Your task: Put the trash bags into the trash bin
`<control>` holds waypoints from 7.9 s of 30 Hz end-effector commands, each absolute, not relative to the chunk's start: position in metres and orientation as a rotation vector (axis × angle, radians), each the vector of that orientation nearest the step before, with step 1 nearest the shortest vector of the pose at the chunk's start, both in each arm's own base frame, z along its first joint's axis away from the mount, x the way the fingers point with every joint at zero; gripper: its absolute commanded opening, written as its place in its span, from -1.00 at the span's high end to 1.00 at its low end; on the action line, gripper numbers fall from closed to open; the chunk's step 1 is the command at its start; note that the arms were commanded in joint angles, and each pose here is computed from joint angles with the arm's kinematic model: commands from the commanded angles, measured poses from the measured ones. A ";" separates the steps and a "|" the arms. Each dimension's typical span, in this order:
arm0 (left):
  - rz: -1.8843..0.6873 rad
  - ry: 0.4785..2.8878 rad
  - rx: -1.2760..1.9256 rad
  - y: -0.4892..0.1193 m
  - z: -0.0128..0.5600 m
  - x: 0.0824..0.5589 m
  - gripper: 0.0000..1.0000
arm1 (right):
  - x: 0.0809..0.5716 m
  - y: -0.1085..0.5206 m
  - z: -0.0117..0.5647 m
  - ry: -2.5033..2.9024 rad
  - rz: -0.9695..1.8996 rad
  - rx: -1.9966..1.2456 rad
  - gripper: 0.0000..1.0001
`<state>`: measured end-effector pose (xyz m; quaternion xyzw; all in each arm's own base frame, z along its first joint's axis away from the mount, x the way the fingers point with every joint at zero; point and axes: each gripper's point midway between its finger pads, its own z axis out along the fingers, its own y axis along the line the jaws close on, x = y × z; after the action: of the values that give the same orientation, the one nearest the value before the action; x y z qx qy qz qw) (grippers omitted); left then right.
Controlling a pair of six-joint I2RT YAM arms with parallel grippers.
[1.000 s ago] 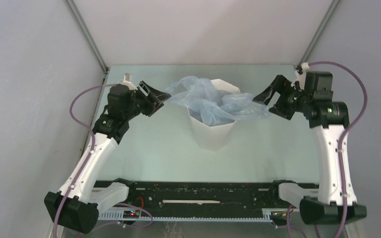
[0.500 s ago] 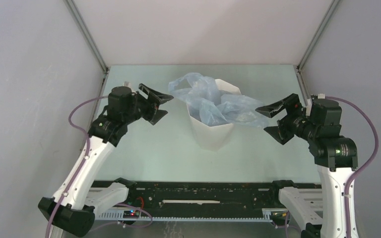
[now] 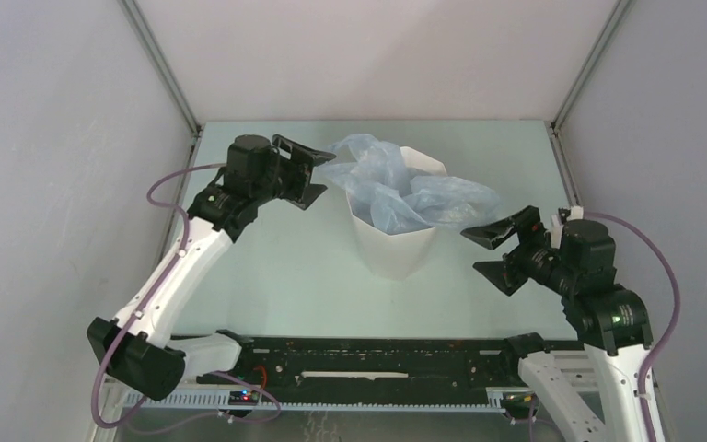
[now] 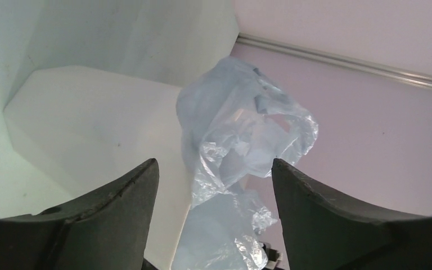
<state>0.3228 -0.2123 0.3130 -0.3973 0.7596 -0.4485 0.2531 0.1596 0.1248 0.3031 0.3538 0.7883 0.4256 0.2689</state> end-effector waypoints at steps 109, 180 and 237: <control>-0.971 1.799 0.623 -0.249 0.377 0.279 -0.78 | 0.241 0.111 0.430 1.690 0.192 -0.765 -0.73; -1.114 2.385 -0.277 -0.228 0.216 0.381 0.99 | 0.384 0.121 0.222 2.327 0.625 0.121 1.00; -1.648 2.110 -1.497 -0.234 0.228 0.233 -0.56 | 0.241 0.130 0.268 1.990 1.095 1.666 -0.56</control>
<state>0.2389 -0.2388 0.2378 -0.4746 0.6820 -0.5554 0.0332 0.2245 0.1279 0.2652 0.5767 0.7092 0.3802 0.1414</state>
